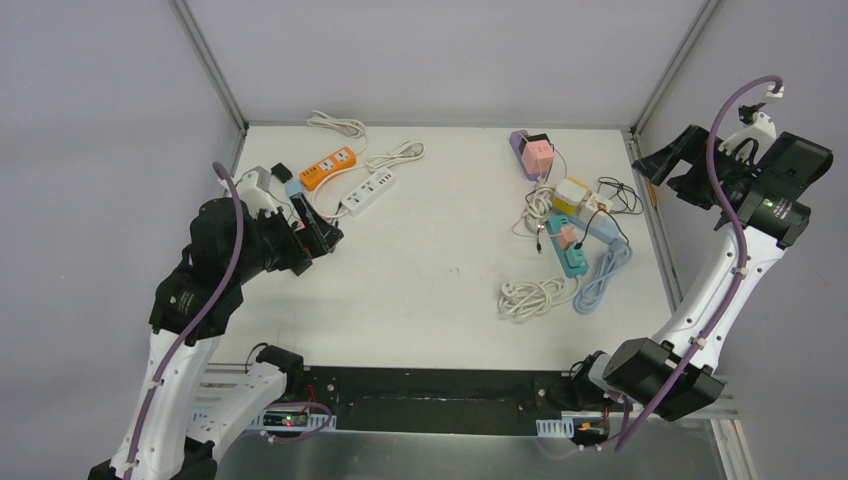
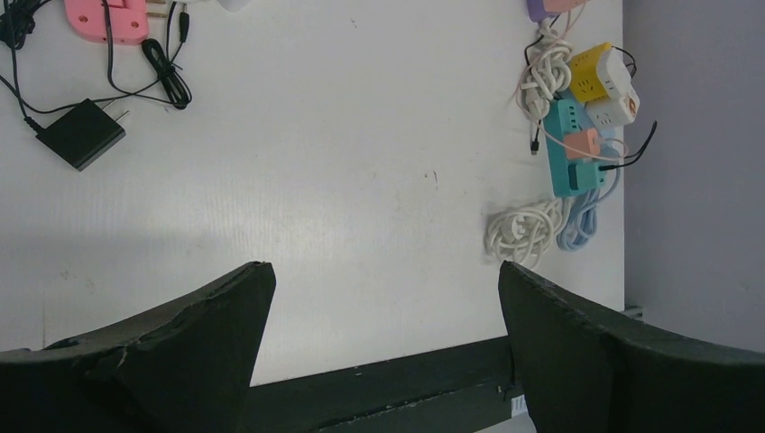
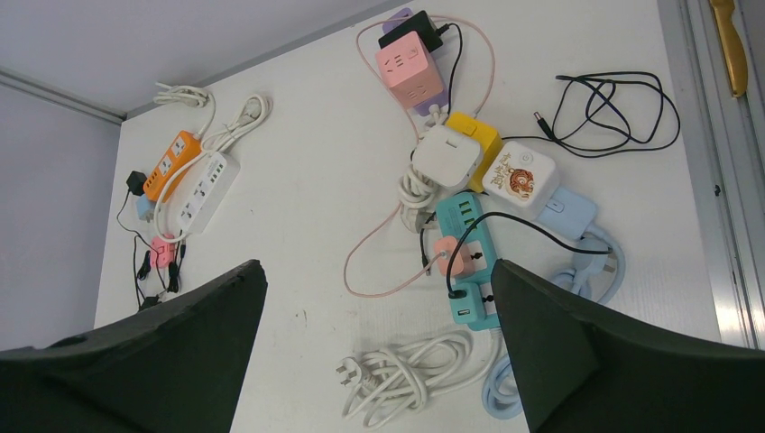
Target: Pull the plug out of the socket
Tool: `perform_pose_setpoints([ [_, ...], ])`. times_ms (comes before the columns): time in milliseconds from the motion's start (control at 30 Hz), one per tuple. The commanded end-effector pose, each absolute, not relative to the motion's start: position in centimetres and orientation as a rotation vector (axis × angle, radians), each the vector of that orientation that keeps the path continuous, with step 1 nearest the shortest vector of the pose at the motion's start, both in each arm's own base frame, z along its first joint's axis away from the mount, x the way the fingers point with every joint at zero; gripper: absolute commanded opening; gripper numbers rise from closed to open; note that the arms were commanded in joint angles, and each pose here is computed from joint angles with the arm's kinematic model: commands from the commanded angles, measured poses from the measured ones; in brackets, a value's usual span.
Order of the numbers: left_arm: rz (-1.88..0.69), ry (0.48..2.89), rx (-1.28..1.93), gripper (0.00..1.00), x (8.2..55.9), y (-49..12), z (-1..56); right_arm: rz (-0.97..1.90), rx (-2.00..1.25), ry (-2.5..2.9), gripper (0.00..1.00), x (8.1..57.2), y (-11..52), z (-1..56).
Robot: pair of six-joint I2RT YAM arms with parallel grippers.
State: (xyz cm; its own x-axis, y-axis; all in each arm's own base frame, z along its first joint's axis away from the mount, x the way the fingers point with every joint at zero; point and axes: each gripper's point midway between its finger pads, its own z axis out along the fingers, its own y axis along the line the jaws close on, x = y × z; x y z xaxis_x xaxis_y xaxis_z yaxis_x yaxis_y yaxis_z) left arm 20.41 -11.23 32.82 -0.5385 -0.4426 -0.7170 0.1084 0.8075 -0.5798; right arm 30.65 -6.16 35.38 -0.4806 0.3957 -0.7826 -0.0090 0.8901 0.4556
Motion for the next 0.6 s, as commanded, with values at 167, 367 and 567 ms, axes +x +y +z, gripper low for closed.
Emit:
perform_pose_setpoints([
  [167, -0.771, 1.981, -0.247, 0.99, 20.13, -11.67, 33.65, 0.485, 0.233, 1.993, 1.0, 30.36, -5.7, 36.65],
  [367, -0.778, 1.981, -0.253, 0.99, 19.87, -11.65, 33.44, 0.481, 0.228, 1.99, 1.0, 30.4, -5.73, 36.74],
  [567, -0.789, 1.984, -0.253, 0.99, 19.78, -11.79, 33.38, 0.459, 0.265, 2.004, 1.0, 30.55, -6.31, 36.24],
])
